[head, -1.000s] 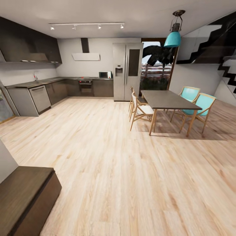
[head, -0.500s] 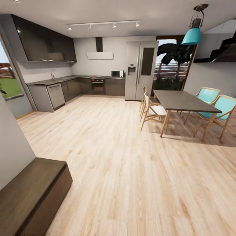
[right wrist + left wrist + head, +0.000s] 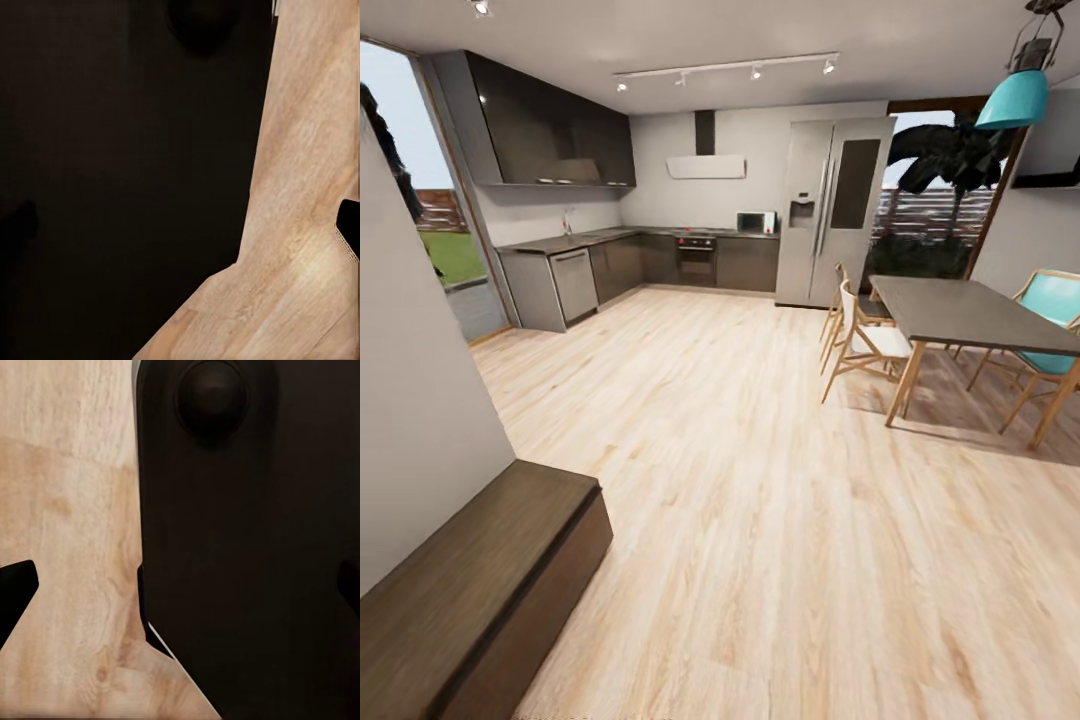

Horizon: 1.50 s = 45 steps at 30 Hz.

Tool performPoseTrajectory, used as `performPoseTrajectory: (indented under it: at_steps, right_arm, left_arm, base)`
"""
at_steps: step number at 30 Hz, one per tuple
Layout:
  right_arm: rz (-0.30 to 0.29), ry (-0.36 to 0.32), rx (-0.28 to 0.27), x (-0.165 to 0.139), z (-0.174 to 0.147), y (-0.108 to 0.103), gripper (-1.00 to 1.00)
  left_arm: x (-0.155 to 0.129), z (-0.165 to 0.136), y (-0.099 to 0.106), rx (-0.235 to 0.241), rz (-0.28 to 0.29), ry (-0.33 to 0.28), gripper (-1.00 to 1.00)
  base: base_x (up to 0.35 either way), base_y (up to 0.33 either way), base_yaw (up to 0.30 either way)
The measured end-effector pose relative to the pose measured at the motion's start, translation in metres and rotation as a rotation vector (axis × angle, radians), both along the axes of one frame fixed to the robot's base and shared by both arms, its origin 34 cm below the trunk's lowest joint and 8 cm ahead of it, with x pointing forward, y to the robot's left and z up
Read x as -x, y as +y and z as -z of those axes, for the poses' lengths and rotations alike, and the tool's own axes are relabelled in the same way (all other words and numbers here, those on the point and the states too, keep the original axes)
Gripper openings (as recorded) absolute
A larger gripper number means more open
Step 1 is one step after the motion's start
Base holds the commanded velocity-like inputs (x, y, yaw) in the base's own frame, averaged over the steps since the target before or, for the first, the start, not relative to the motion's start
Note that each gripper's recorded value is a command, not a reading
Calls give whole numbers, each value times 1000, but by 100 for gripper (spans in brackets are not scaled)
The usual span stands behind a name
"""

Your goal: Place each of the two pumpkins and all three candles from the living room inside a cabinet in the living room (use any cabinet), then make sure every cabinet is closed, and position the cauldron so it is next to a table in the living room.

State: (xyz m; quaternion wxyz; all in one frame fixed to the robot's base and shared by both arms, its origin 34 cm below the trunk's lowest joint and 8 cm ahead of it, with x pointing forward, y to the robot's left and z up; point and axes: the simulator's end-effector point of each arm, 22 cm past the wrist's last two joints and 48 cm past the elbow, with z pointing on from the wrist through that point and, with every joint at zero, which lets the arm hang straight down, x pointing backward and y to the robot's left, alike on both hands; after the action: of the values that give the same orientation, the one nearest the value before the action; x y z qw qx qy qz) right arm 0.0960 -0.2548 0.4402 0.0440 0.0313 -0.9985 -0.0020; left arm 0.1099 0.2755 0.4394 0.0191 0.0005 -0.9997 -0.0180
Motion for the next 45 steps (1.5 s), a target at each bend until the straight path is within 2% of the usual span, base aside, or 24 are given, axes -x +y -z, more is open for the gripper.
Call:
performPoseTrajectory:
  at_steps: [12, 45]
  right_arm:
    - [0, 1, 7, 0, 0, -6, 100]
    - [-5, 21, 0, 8, -1, -1, 100]
  left_arm:
    - [2, 0, -1, 1, -2, 6, 100]
    - [9, -1, -1, 1, -2, 23, 100]
  base:
    - [0, 0, 239]
    - [0, 0, 239]
